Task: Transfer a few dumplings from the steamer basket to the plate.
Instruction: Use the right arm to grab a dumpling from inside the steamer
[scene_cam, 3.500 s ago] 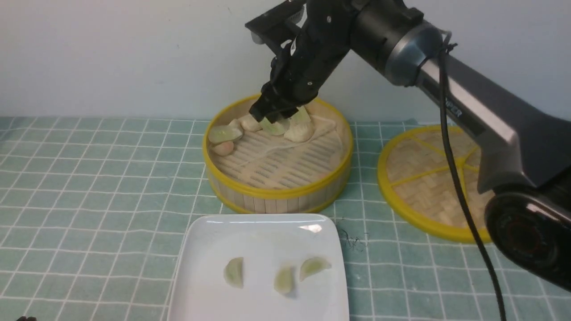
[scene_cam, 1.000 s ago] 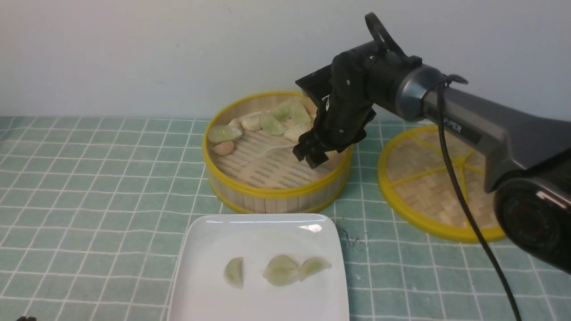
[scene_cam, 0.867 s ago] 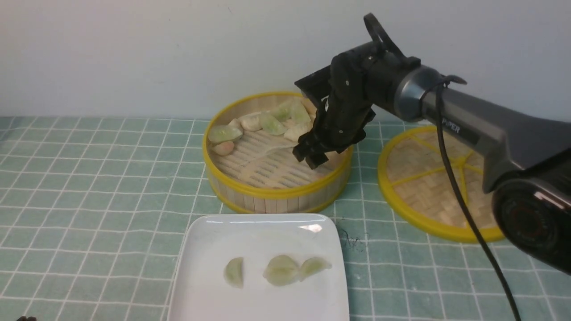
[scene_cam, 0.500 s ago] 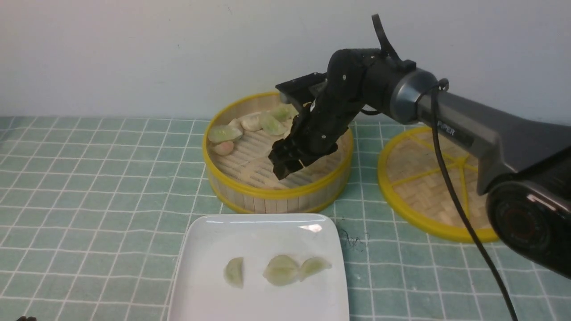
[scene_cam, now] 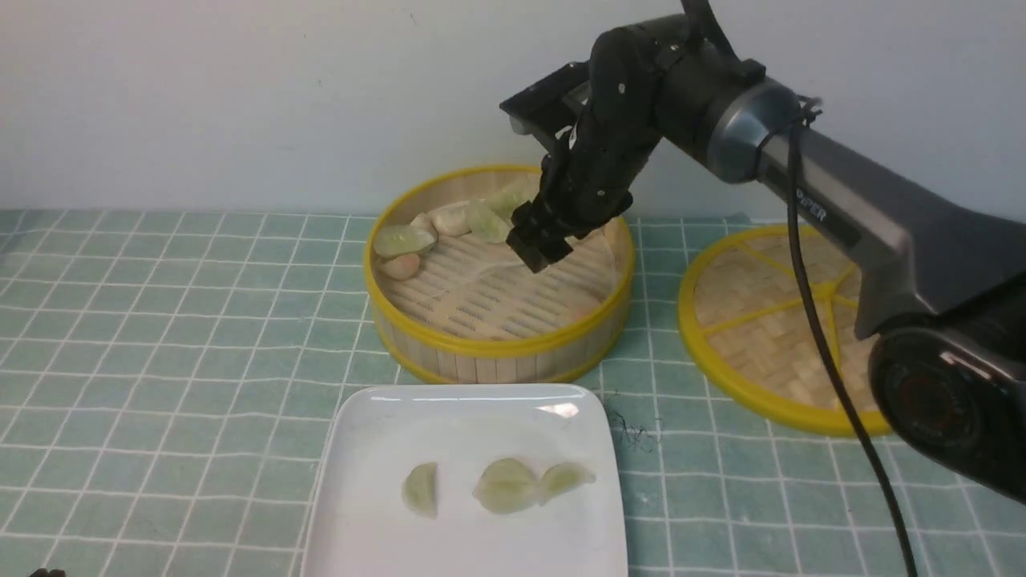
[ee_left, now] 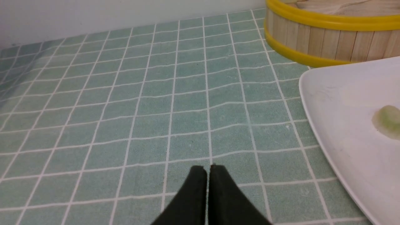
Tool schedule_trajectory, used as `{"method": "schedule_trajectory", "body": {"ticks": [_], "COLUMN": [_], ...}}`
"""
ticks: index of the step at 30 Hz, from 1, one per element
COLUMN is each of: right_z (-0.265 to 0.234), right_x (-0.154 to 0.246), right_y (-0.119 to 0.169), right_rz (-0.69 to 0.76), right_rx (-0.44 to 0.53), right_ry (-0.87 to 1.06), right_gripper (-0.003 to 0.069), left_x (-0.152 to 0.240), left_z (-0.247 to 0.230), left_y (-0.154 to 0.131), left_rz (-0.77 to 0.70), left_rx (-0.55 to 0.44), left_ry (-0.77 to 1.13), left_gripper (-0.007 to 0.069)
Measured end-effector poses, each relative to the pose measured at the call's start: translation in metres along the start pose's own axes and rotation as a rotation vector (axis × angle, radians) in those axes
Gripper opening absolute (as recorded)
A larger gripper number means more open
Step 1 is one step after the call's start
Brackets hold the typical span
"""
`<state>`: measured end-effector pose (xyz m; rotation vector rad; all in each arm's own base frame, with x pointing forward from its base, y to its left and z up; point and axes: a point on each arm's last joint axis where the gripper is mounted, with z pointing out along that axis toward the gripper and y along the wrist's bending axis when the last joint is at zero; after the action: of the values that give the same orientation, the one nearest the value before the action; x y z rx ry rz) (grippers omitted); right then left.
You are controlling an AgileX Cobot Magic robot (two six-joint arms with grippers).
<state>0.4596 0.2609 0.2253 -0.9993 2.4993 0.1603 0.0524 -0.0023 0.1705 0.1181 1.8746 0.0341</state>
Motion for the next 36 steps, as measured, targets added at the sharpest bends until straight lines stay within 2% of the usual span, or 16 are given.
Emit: {"method": "schedule_trajectory", "body": {"ticks": [8,12,14,15,16,19,21,25,32,36], "right_z": [0.027,0.034,0.043,0.043,0.047,0.046,0.042,0.009,-0.114,-0.135], "right_x": [0.010,0.012,0.015,0.015,0.017,0.015,0.013,-0.003,-0.021,-0.018], "right_y": [0.001,0.001,0.001,0.001,0.001,0.001,0.000,-0.003,0.008,0.020], "right_rz": [-0.044,-0.044,-0.043,-0.043,-0.043,-0.032,-0.023,0.026,0.081,0.073], "right_rx": [-0.018,-0.022,-0.026,-0.026,-0.028,-0.024,-0.013,0.014,0.048,0.024], "right_ry": [0.067,0.080,0.096,0.097,0.105,0.098,0.086,0.002,-0.200,-0.214], "right_gripper": [0.0475,0.0445,0.0376,0.0376,0.0303,0.0165,0.0167,0.0170,0.0170,0.0170], "left_x": [0.000,0.000,0.000,0.000,0.000,0.000,0.000,0.000,0.000,0.000], "left_z": [0.000,0.000,0.000,0.000,0.000,0.000,0.000,0.000,0.000,0.000], "left_y": [0.000,0.000,0.000,0.000,0.000,0.000,0.000,0.000,0.000,0.000], "left_rz": [0.000,0.000,0.000,0.000,0.000,0.000,0.000,0.000,0.000,0.000], "left_rx": [0.000,0.000,0.000,0.000,0.000,0.000,0.000,0.000,0.000,0.000], "left_ry": [0.000,0.000,0.000,0.000,0.000,0.000,0.000,0.000,0.000,0.000], "left_gripper": [-0.0006,-0.0006,-0.0006,-0.0006,-0.0006,-0.0006,-0.0006,-0.0006,-0.0006,-0.0006]}}
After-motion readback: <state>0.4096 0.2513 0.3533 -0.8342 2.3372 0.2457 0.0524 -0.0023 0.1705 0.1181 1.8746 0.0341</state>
